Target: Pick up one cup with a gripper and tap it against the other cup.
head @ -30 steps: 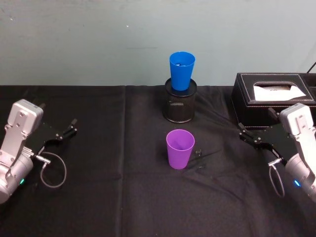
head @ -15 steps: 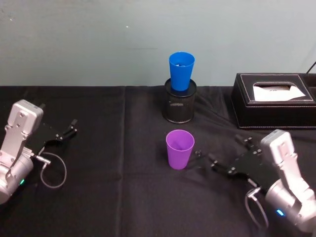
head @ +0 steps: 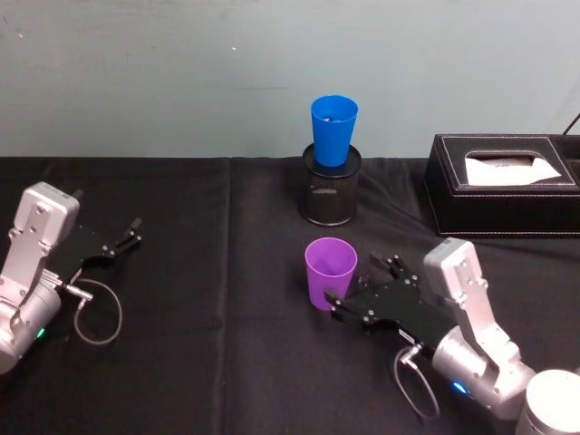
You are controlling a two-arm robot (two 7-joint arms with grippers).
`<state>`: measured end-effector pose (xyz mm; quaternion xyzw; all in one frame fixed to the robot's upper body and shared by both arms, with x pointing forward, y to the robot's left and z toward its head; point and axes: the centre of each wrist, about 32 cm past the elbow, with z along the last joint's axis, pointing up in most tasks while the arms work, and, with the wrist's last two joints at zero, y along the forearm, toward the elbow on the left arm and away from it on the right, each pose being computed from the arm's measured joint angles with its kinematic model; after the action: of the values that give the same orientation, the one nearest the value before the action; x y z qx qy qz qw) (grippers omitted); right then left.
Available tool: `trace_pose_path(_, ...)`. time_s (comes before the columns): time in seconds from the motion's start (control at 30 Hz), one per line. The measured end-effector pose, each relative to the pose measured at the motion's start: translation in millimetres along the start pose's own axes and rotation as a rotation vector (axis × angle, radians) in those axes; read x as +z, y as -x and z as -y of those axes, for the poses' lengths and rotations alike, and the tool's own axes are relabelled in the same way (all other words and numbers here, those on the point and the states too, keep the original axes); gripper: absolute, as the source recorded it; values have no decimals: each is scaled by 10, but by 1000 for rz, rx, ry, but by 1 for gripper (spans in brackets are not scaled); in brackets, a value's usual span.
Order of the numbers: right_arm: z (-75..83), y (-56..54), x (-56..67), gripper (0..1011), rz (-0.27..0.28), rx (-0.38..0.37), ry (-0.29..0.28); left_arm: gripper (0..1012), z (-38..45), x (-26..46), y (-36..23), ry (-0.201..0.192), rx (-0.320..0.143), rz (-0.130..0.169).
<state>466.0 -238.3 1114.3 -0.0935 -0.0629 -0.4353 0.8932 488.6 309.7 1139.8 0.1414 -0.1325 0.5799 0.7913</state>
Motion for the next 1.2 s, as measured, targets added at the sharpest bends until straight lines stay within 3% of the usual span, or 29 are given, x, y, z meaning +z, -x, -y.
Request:
trace_pose_path(0.3,-277,16,-10,1003,-40,5,-16,1000,0,0,0,0,0,0)
trace_pose_path(0.53,-452,9,-83,1002,-136,19,-43,1000,0,0,0,0,0,0)
trace_pose_path(0.7,-503,24,-92,954,-162,27,-52,1000,0,0,0,0,0,0)
trace_pose_path(0.97,-519,30,-87,775,-177,25,-52,1000,0,0,0,0,0,0)
trace_pose_path(1.2,-499,22,6,737,-160,29,-67,1000,0,0,0,0,0,0)
